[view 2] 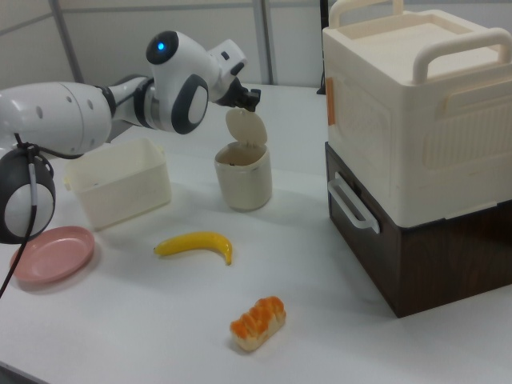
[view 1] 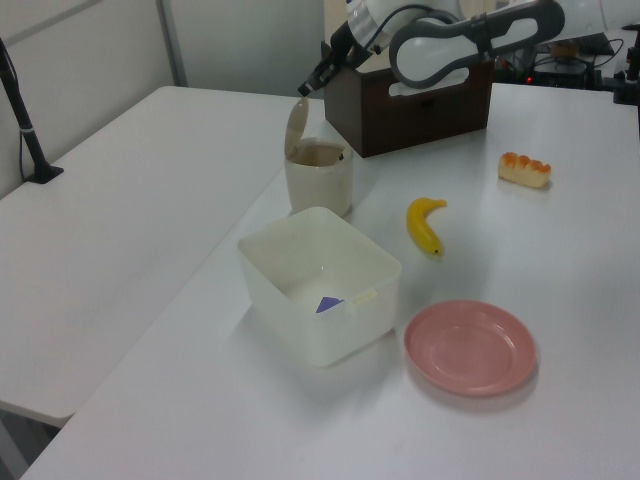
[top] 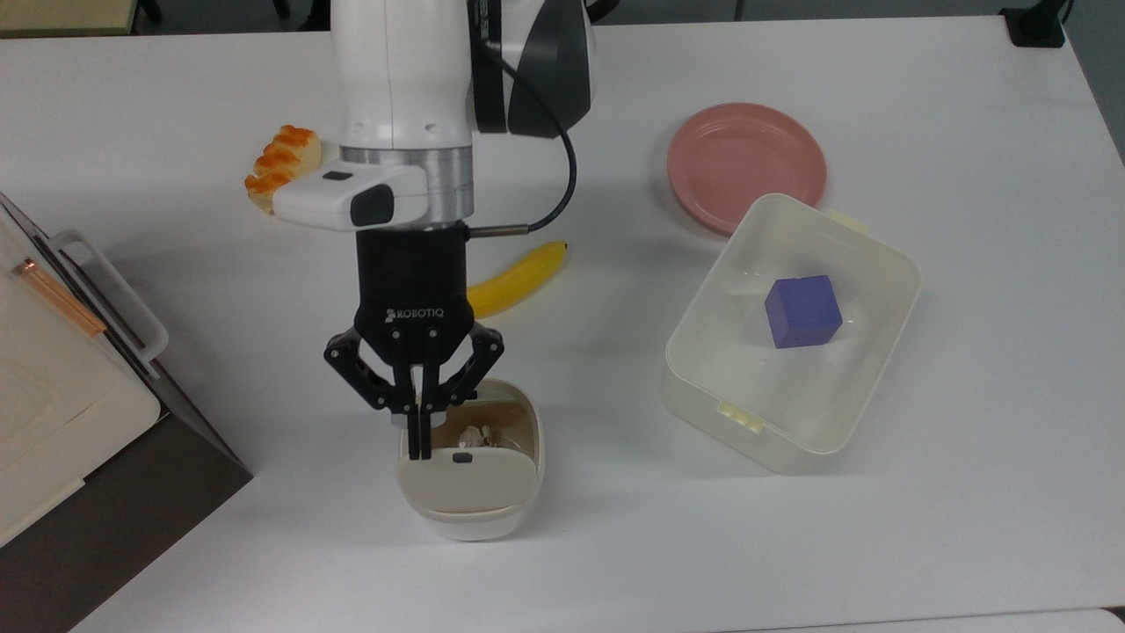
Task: Close the trash can
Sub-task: 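Push the raised lid with the gripper fingers, tipping it over the can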
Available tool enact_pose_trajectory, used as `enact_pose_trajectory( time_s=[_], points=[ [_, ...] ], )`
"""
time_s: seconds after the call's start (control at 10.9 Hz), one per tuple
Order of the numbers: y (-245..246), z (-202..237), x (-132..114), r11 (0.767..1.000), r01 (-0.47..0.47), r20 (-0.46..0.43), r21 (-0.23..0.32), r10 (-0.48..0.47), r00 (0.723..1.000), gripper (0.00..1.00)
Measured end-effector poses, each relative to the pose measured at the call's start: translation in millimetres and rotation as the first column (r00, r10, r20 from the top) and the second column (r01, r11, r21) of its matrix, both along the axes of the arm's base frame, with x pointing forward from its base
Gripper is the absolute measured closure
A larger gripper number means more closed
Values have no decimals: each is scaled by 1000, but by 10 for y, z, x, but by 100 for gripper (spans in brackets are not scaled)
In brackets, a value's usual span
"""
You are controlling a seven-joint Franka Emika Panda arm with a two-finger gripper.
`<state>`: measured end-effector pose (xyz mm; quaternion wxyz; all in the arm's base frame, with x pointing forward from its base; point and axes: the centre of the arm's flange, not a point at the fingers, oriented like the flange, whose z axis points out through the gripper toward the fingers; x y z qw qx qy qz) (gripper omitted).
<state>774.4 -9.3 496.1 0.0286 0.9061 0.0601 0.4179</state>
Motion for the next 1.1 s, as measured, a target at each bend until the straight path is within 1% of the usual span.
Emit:
enact_pose_trajectory(
  time_s=[0.18,0.46,1.1],
  points=[
    [-77,-100,53,1000,12,6,-8,-12,1000,94],
    [-70,-134,99,1000,11,14,-9,-11,1000,94],
    [-53,74,116,1000,10,54,-13,-9,998,94]
  ],
)
